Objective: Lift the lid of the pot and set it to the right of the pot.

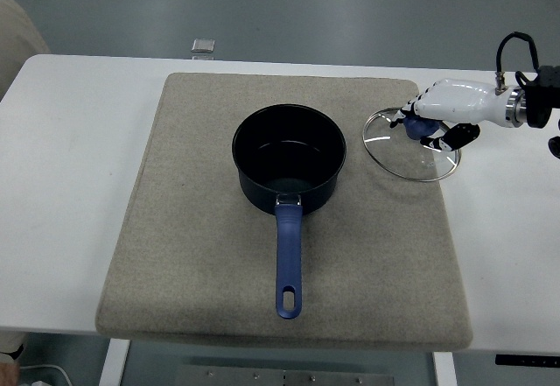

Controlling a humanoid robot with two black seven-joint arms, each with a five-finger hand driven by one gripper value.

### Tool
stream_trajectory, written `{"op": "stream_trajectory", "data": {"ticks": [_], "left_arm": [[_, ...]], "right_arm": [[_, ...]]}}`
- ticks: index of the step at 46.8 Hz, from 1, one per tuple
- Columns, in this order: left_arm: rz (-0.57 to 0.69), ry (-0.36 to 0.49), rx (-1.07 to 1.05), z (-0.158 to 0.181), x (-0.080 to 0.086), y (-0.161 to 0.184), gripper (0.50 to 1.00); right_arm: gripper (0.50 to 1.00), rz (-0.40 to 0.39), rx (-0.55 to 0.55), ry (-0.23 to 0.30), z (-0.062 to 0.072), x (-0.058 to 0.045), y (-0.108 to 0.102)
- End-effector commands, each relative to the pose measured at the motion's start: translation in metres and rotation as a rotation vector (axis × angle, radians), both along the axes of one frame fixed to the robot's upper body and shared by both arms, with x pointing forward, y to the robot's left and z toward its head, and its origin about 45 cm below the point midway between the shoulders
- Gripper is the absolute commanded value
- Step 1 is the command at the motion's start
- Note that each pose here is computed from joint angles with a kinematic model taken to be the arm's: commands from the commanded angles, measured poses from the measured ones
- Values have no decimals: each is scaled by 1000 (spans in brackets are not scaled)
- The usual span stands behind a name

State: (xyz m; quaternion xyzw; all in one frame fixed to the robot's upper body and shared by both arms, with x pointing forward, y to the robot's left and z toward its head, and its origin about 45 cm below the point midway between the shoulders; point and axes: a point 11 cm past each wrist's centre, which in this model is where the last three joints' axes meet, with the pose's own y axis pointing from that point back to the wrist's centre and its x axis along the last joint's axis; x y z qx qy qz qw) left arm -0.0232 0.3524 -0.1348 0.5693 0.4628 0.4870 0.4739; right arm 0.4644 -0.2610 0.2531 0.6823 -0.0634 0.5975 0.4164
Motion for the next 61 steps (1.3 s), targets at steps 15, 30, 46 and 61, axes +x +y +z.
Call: {"op": "stream_trajectory", "data": {"ticks": [15, 30, 46, 61], "left_arm": [[0, 0, 0, 0, 0, 0, 1000], [0, 0, 0, 0, 0, 0, 1000], [0, 0, 0, 0, 0, 0, 1000], [0, 0, 0, 0, 0, 0, 1000]], "right_arm": [[500, 2, 5, -6, 0, 0, 1], [500, 3, 10, -6, 1, 0, 3], [500, -2, 16, 8, 0, -1, 3], [725, 9, 23, 19, 0, -3, 8]]}}
